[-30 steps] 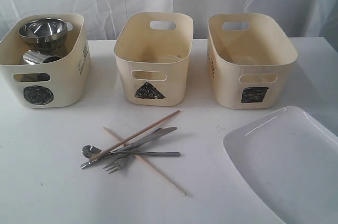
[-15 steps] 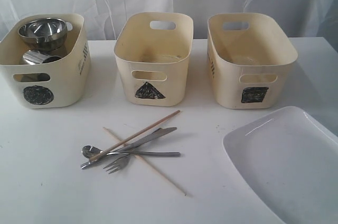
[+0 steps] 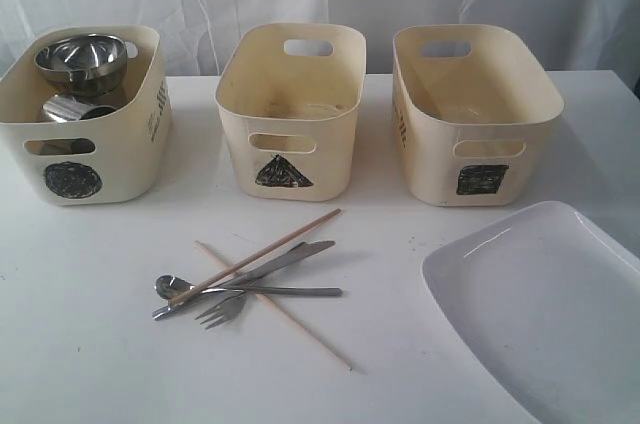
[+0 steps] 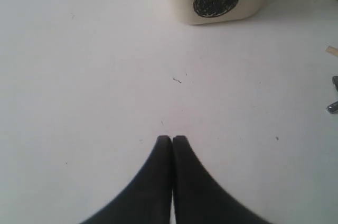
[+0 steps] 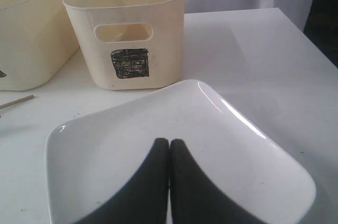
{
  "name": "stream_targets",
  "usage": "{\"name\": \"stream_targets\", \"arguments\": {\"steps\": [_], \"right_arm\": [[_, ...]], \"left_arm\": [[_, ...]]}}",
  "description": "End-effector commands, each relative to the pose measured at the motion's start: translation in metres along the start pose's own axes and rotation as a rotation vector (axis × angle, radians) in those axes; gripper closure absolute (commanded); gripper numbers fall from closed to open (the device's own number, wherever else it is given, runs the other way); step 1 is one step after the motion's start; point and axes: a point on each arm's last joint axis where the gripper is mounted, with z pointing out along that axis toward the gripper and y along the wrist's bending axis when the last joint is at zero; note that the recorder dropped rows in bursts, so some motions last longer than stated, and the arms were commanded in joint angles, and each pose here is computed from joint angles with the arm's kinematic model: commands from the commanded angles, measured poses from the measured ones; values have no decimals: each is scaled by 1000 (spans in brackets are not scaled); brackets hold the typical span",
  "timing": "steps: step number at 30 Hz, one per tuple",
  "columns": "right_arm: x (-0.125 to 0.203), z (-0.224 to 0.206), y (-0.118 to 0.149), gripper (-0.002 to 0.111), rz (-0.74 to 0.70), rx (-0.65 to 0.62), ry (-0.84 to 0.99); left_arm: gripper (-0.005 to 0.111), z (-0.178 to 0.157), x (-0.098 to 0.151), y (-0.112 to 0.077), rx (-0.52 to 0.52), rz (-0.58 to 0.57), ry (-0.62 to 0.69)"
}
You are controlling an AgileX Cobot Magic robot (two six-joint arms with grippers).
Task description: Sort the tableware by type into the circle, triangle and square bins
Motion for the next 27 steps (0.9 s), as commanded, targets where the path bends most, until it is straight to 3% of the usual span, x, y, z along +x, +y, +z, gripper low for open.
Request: {"name": "stream_targets", "arguments": {"steps": [1, 6, 8, 12, 17, 27], "right_arm": [[0, 0, 0, 108, 1, -1, -8], [0, 0, 0, 108, 1, -1, -8], [0, 0, 0, 108, 1, -1, -8], [0, 0, 0, 108, 1, -1, -8], [0, 0, 0, 108, 1, -1, -6], [0, 0, 0, 108, 1, -1, -6]], "left_arm": [[107, 4, 11, -1, -23, -22, -60], [107, 14, 37, -7, -33, -197, -70], [107, 16, 41, -6, -64, -188, -136], [107, 28, 56, -7, -68, -220, -89], [107, 46, 86, -20, 47, -354, 57], [107, 45, 82, -19, 52, -307, 12]]}}
